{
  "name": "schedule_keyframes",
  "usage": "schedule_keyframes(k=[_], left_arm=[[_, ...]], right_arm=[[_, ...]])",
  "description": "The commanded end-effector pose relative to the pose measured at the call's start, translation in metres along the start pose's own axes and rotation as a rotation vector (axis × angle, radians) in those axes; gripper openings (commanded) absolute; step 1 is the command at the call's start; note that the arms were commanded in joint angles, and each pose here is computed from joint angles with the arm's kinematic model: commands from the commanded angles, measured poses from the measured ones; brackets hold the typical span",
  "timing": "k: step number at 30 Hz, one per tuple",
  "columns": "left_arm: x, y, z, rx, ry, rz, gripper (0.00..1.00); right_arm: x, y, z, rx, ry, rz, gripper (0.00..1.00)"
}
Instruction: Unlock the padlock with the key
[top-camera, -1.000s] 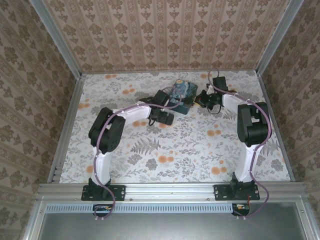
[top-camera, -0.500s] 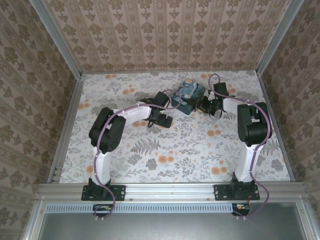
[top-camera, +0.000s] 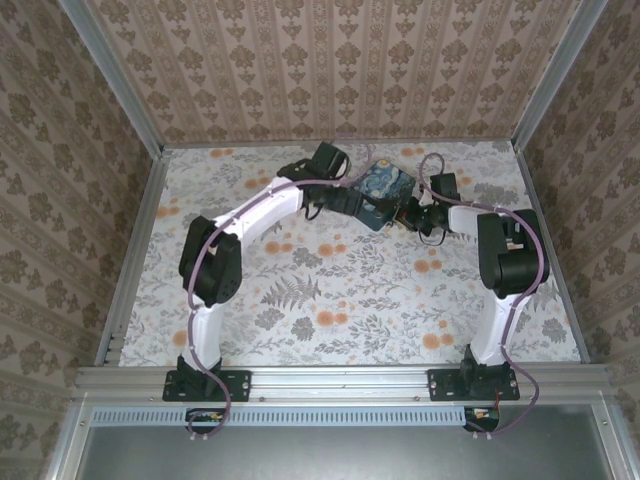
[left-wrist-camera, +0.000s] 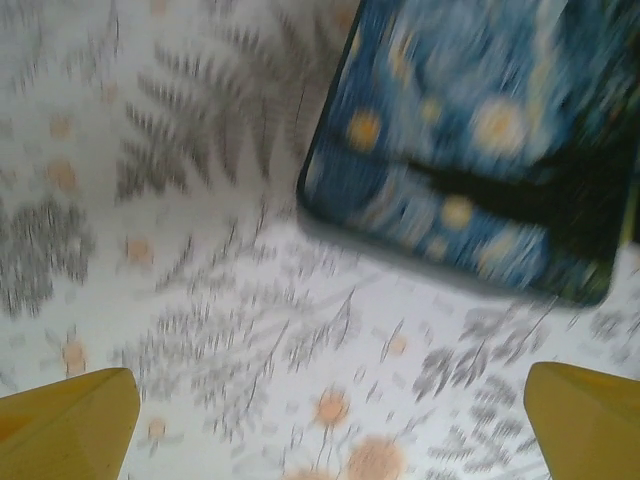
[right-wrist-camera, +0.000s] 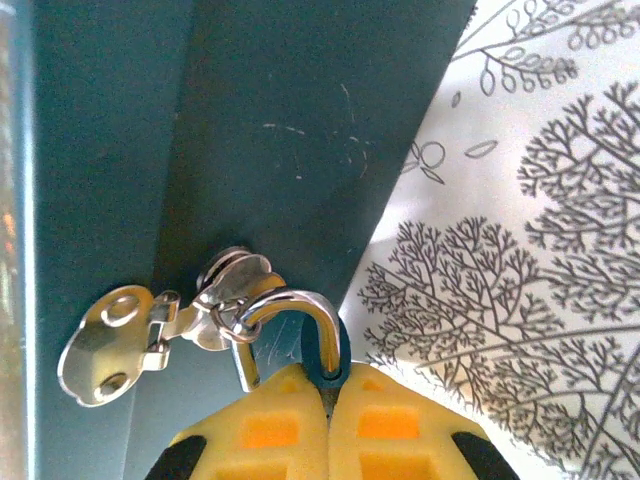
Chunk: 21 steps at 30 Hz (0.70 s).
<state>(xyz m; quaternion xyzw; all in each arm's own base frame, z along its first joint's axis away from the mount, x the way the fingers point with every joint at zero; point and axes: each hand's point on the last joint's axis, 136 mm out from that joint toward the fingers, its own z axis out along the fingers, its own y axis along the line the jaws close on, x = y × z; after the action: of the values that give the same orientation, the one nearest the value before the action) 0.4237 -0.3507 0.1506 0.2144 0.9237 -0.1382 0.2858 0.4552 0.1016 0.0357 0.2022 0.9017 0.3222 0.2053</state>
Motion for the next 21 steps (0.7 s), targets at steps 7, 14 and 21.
schedule_keyframes(k=[7, 14, 21], left_arm=[[-0.001, -0.011, 0.044, -0.032, 0.094, 0.102, 1.0], [0.001, -0.009, 0.065, -0.093, 0.115, 0.153, 1.0], [0.014, -0.01, 0.078, -0.157, 0.156, 0.241, 1.0]], right_arm=[[-0.007, 0.002, -0.017, -0.011, -0.034, 0.024, 0.0], [-0.01, 0.0, -0.023, -0.016, -0.038, 0.031, 0.0], [-0.017, -0.007, -0.029, -0.006, -0.04, 0.052, 0.0]])
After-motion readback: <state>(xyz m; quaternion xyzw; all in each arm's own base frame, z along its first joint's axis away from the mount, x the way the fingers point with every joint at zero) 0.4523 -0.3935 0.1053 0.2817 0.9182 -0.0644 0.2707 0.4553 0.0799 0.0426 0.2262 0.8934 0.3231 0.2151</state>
